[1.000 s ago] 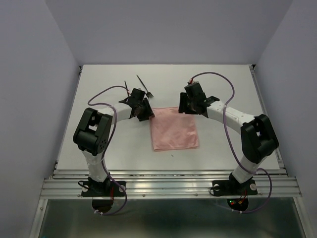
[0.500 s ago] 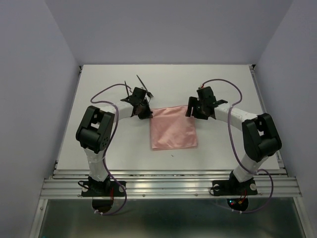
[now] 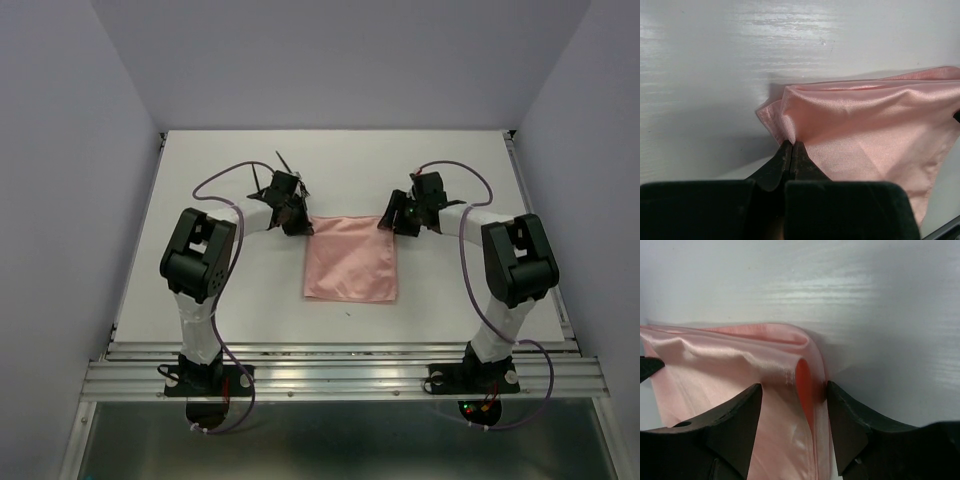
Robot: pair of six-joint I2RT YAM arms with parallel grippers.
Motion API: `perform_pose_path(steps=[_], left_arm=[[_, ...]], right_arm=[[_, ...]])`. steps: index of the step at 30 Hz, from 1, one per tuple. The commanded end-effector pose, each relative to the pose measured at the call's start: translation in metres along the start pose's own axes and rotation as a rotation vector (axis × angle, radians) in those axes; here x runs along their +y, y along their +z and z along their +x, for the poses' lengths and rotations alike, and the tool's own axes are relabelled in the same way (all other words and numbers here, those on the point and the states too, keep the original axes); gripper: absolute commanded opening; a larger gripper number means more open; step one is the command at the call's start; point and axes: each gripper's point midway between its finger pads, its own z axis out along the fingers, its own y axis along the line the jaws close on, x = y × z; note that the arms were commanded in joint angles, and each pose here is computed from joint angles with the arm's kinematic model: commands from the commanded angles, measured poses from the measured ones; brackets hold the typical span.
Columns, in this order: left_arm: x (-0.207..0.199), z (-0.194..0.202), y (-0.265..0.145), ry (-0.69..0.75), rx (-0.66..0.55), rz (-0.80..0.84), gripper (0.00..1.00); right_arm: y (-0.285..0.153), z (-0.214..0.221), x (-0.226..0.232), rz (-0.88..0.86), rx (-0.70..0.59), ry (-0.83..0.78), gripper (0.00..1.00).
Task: Fold the napkin into a case and place the utensils inside
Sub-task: Smooth out the crumpled napkin.
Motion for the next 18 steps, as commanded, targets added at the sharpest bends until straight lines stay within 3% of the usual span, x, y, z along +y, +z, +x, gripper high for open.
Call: perform_pose_path(steps=[1, 3, 4, 8, 18], left_arm=[[0.0, 0.003, 0.004, 0.052, 0.034, -0.004, 0.0], [0.0, 0.003, 0.005, 0.053, 0.039, -0.006, 0.0], [0.0, 0.002, 0.005, 0.058, 0.038, -0.007, 0.0], [-0.005, -0.005, 0.0, 0.071, 0.023, -0.002, 0.0], [-0.041, -0.024, -0.045, 0.085, -0.061, 0.136, 0.0]], right_arm=[[0.012, -0.01, 0.009, -0.051, -0.018, 0.005, 0.56], [0.013, -0.012, 0.012, -0.065, -0.025, 0.02, 0.41], [0.012, -0.013, 0.014, -0.075, -0.036, 0.022, 0.26], [-0.007, -0.027, 0.025, -0.097, -0.095, 0.009, 0.01], [-0.063, -0.039, 0.037, -0.096, -0.198, -0.028, 0.01]])
